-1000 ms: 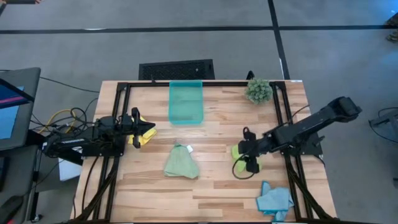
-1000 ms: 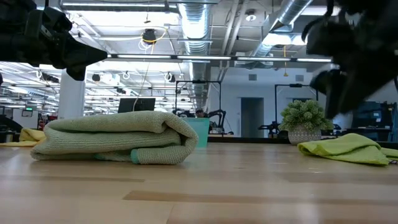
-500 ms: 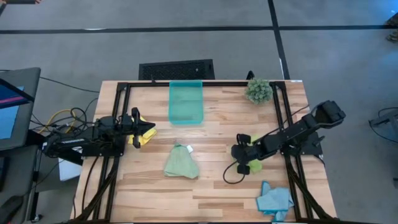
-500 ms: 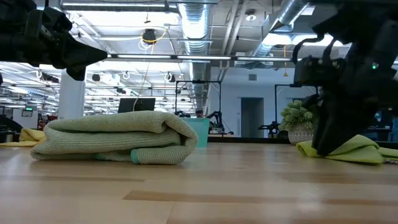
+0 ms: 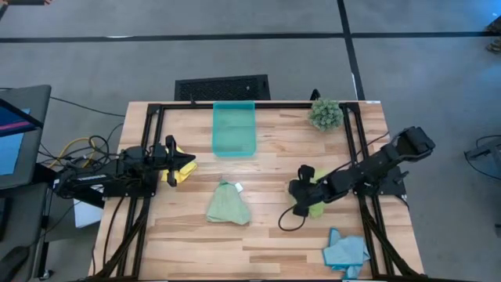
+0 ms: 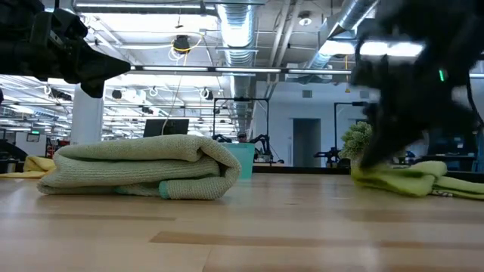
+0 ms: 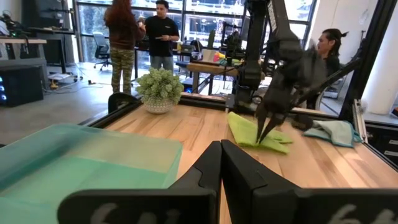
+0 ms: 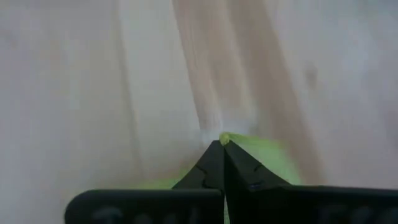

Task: Fold microfiber towels
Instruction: Fold the light green microfiber cloth

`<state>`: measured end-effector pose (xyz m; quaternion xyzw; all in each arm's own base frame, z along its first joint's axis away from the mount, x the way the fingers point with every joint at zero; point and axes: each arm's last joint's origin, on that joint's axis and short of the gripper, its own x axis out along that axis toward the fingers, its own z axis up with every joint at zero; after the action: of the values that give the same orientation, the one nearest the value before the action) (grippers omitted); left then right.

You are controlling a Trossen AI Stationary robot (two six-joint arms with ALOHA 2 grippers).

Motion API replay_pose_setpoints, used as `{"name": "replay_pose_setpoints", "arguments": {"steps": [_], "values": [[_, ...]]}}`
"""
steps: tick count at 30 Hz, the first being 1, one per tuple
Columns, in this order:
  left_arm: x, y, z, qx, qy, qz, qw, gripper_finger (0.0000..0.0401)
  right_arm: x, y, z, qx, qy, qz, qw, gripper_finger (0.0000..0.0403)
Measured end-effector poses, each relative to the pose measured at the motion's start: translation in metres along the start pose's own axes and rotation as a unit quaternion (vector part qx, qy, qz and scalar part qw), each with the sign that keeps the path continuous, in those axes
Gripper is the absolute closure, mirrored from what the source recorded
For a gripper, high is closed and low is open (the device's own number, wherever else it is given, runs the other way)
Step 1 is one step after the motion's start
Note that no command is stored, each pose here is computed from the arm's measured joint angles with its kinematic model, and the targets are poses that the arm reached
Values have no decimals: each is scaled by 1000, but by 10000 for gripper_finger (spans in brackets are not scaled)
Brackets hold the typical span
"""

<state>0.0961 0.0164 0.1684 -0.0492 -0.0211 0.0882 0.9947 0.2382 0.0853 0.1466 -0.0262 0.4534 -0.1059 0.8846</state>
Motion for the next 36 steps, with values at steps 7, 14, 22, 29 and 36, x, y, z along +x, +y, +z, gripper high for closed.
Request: {"name": "replay_pose_setpoints", "arguments": {"steps": [7, 14, 22, 29, 36], "values": [[0, 0, 0, 0, 0, 0, 1000, 401, -71, -11, 59, -22, -97, 19, 995, 397], [0, 0, 0, 0, 0, 0, 1000, 401, -172, -24, 109, 15, -264, 88, 960, 394], [0, 0, 0, 0, 0, 0, 1000, 401, -212, -35, 102, 74, -304, 83, 946, 397], [0, 0, 0, 0, 0, 0, 1000, 401, -152, -16, 75, 124, -142, 2, 982, 396], [0, 0, 0, 0, 0, 0, 1000, 401, -122, 9, 72, 84, -92, -5, 992, 396]]}}
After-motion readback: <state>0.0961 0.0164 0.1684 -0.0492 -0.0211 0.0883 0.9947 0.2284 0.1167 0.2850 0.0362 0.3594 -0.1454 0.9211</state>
